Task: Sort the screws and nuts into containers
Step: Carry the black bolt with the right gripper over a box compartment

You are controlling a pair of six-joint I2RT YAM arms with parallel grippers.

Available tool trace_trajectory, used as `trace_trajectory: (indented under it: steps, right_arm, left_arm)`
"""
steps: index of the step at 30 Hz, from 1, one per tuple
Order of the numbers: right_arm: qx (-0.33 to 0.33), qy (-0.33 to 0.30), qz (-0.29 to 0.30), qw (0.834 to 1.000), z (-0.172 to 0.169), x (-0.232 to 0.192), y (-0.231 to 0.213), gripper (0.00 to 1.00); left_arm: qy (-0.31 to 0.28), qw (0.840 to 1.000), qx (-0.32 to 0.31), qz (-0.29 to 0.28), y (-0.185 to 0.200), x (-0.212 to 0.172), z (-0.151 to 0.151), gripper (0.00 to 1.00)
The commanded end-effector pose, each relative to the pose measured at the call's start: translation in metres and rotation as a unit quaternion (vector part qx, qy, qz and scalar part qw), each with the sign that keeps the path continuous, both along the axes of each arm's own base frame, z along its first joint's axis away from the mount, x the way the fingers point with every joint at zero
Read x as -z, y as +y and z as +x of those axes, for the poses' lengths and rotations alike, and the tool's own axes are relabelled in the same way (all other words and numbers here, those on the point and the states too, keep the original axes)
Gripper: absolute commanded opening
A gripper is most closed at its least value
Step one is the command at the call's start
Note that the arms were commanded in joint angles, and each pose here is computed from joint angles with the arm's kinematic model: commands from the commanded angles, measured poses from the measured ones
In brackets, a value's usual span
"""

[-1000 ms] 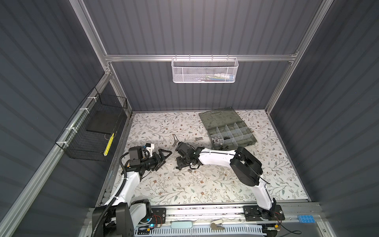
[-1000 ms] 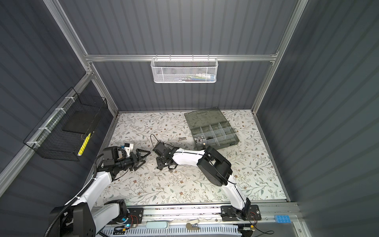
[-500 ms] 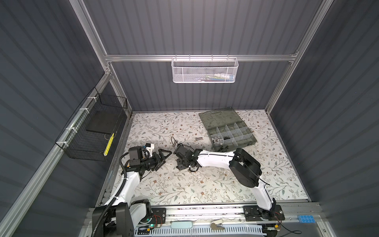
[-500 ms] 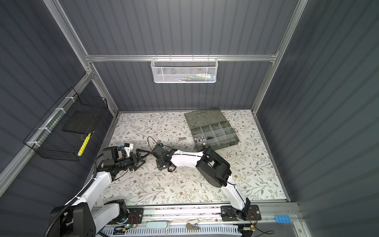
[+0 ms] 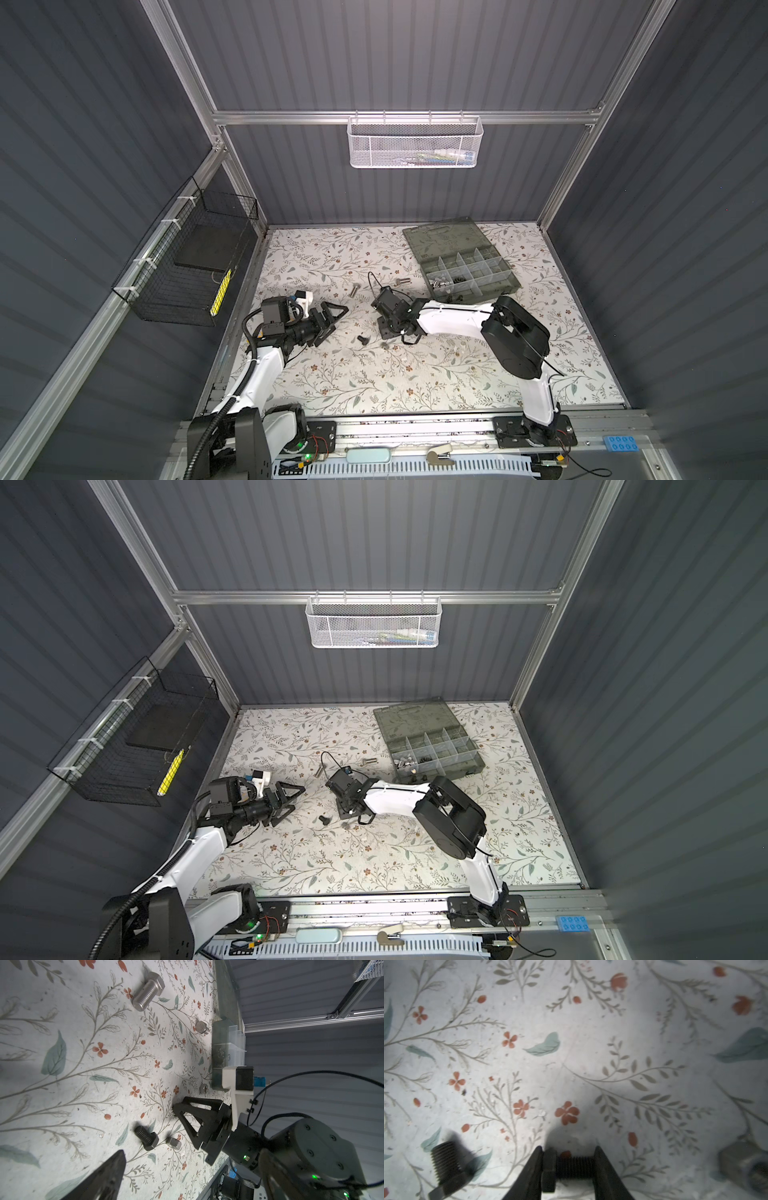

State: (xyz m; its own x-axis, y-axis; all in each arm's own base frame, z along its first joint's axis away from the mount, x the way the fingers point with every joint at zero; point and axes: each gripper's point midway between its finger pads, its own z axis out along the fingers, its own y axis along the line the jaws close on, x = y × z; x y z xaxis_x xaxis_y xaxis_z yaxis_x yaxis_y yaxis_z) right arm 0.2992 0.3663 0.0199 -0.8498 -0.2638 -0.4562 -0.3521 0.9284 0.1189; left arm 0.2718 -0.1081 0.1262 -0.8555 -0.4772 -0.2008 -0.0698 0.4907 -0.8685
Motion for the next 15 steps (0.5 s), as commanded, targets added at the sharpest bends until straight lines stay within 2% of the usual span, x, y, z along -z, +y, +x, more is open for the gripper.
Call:
trace_trajectory:
  steps: [1, 8, 15]
  right_arm:
    - [0.015, 0.024, -0.063, 0.998, -0.006, 0.021, -0.043, 0.36]
    - [0.025, -0.002, -0.036, 0.999, 0.011, -0.007, -0.058, 0.35]
    - [0.023, -0.026, -0.011, 0.999, 0.022, -0.042, -0.067, 0.35]
  left_arm:
    - [-0.002, 1.000, 0.010, -0.004, -0.001, 0.001, -0.003, 1.00]
    - [0.012, 1.000, 0.004, -0.008, -0.001, 0.008, -0.002, 1.00]
    - [0.006, 1.000, 0.001, -0.014, -0.003, -0.002, 0.001, 1.00]
